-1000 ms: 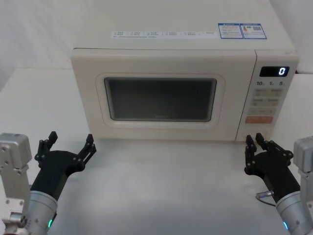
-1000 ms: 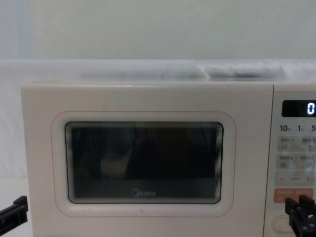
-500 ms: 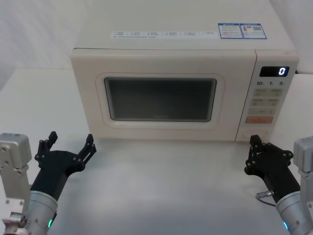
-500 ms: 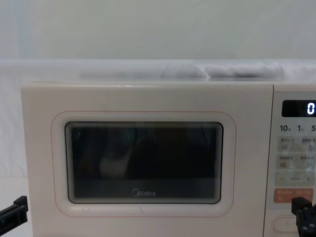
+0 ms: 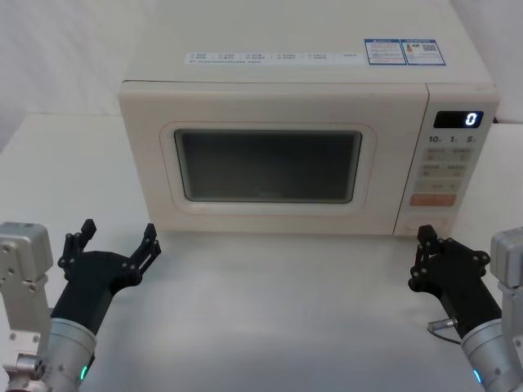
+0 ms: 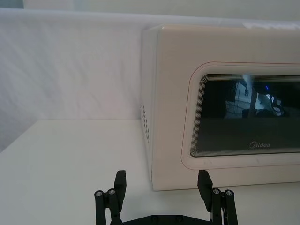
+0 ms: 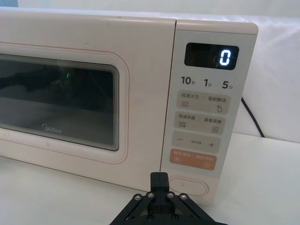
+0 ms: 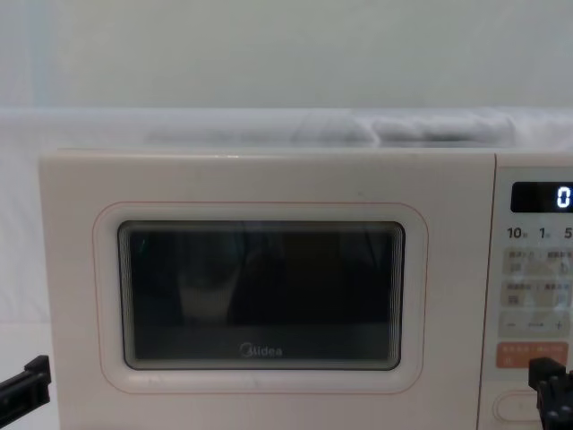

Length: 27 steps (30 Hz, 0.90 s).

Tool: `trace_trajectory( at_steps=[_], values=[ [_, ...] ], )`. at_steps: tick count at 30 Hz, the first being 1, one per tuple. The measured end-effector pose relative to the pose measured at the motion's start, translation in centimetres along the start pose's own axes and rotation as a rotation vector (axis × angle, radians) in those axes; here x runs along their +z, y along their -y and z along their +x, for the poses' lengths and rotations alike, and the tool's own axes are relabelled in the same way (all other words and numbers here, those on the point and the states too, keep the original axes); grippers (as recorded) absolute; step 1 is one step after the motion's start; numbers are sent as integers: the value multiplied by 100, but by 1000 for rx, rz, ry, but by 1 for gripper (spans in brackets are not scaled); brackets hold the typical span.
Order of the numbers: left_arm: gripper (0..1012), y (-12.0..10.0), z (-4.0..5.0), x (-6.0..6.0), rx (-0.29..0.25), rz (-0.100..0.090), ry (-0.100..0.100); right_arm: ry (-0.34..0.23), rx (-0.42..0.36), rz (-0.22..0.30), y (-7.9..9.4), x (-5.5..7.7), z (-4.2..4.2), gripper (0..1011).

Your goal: Press the button to open the microwave door with one hand; close the microwave door with the other hand.

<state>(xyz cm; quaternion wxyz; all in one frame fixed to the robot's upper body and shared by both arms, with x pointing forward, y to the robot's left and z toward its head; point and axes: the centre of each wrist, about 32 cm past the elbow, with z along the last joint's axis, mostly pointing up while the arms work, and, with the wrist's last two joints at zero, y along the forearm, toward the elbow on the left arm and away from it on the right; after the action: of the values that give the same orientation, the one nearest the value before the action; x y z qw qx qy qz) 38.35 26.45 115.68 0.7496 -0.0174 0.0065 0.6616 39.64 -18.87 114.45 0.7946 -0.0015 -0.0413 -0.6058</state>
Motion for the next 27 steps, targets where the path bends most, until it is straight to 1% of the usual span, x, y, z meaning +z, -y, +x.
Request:
trace_trajectory(
  at_steps=[10,19,26,27],
  values=[
    [1001,0,0,0,0,0,0,-1,0,0,-1,2,1,0],
    [1001,0,0,0,0,0,0,-21,-7,-11,3,62,14,0],
    [1001,0,0,0,0,0,0,-39,-15,-61,-11,97,58,0],
    [1001,0,0,0,0,0,0,-41,-14,-77,-29,111,71,0]
  ],
)
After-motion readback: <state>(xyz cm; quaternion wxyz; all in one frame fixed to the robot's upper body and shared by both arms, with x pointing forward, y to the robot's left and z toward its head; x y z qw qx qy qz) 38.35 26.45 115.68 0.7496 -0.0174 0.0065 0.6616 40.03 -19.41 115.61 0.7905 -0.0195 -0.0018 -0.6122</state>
